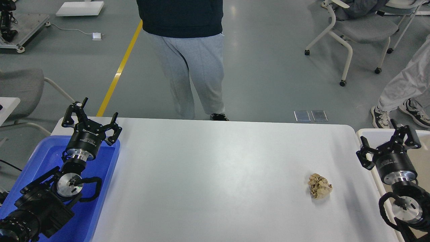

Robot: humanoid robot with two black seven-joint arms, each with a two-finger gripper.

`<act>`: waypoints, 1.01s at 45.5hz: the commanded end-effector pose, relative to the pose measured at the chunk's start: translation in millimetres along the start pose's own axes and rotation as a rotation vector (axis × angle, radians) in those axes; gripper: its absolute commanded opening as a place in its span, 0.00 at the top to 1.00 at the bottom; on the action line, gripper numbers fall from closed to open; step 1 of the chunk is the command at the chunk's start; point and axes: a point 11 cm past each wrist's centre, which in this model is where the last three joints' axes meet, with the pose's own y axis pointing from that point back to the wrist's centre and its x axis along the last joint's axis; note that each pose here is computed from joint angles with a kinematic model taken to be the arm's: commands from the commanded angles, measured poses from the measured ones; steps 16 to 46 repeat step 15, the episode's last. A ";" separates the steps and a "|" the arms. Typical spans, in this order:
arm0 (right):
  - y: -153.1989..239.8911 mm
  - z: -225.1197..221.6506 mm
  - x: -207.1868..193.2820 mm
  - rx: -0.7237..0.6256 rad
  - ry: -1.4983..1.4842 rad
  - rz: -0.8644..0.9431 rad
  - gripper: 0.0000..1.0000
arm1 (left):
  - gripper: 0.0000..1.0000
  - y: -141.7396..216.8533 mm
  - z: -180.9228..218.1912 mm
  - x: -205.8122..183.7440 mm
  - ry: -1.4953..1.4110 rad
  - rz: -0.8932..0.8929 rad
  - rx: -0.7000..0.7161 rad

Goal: Tidy desktop

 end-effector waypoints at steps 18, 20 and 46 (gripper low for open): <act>-26.2 12.7 -47.5 0.034 -0.023 -0.058 0.00 | 0.00 -0.1 -0.5 -0.4 0.002 0.000 0.000; -26.2 12.7 -47.5 0.034 -0.023 -0.058 0.00 | 0.00 -0.1 -0.5 -0.4 0.002 0.000 0.000; -26.2 12.7 -47.5 0.034 -0.023 -0.058 0.00 | 0.00 -0.1 -0.5 -0.4 0.002 0.000 0.000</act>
